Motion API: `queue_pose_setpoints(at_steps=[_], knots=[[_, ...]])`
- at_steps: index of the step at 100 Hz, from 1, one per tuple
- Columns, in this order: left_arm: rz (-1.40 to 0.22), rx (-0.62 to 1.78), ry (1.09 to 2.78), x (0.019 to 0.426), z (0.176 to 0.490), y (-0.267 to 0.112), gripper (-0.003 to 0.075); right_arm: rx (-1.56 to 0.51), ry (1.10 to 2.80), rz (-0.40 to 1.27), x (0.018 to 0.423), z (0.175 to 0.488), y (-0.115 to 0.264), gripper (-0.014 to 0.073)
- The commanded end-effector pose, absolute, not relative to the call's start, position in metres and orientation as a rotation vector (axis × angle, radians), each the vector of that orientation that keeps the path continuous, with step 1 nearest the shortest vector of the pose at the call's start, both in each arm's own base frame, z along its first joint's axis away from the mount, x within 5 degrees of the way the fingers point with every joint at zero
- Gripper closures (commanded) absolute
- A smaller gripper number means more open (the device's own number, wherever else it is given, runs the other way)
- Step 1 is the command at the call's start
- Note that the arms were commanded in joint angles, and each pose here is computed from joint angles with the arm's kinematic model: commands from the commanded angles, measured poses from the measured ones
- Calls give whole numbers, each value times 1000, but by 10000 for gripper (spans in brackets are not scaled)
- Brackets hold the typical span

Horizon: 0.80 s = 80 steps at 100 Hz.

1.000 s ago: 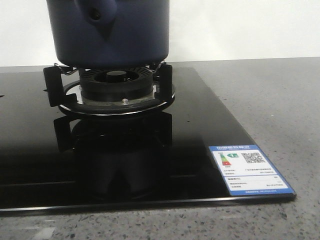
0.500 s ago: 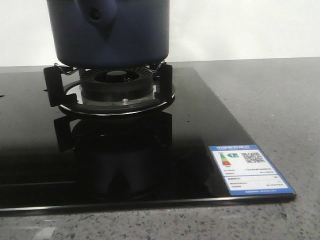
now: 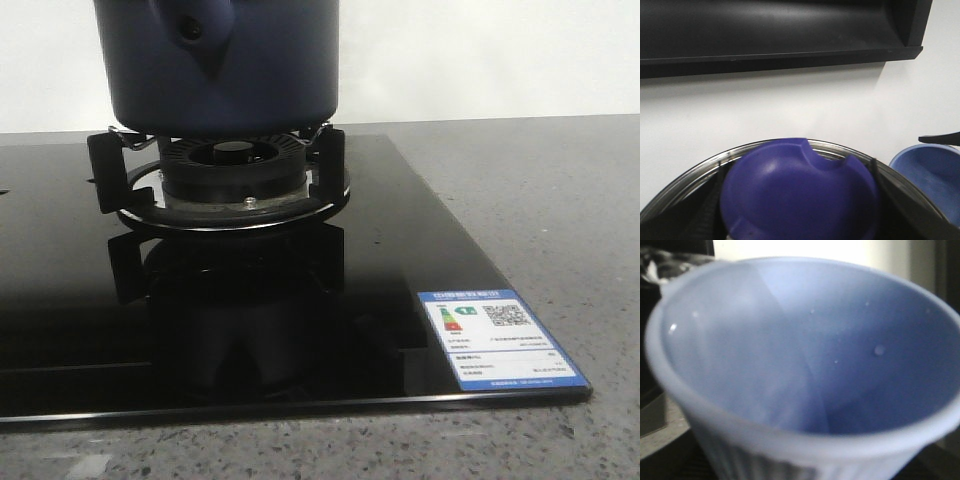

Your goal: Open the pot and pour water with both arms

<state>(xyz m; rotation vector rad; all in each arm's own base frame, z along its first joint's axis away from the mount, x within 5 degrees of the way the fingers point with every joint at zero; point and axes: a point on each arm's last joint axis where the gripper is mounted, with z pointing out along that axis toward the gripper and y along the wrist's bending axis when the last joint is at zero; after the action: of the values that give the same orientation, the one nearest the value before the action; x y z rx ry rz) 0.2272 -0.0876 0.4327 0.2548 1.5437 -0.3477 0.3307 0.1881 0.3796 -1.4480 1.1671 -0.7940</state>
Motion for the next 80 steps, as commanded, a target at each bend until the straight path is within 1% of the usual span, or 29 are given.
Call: queue_pose_setpoints(at_steps=[1,27,62,80], knots=[[-333,197,1398,219,460,-80,322,-1418,979,-856,319,416,187,258],[-333,197,1398,219,460,-80,322,-1490,852,-1005,319,419,187,258],[-333,197,1398,219,460,-80,322,-1548,732,-1135,319,422,186,258],[-333,197,1398,219,460,-80,323,-1551,718,-1159,319,424,185,258]])
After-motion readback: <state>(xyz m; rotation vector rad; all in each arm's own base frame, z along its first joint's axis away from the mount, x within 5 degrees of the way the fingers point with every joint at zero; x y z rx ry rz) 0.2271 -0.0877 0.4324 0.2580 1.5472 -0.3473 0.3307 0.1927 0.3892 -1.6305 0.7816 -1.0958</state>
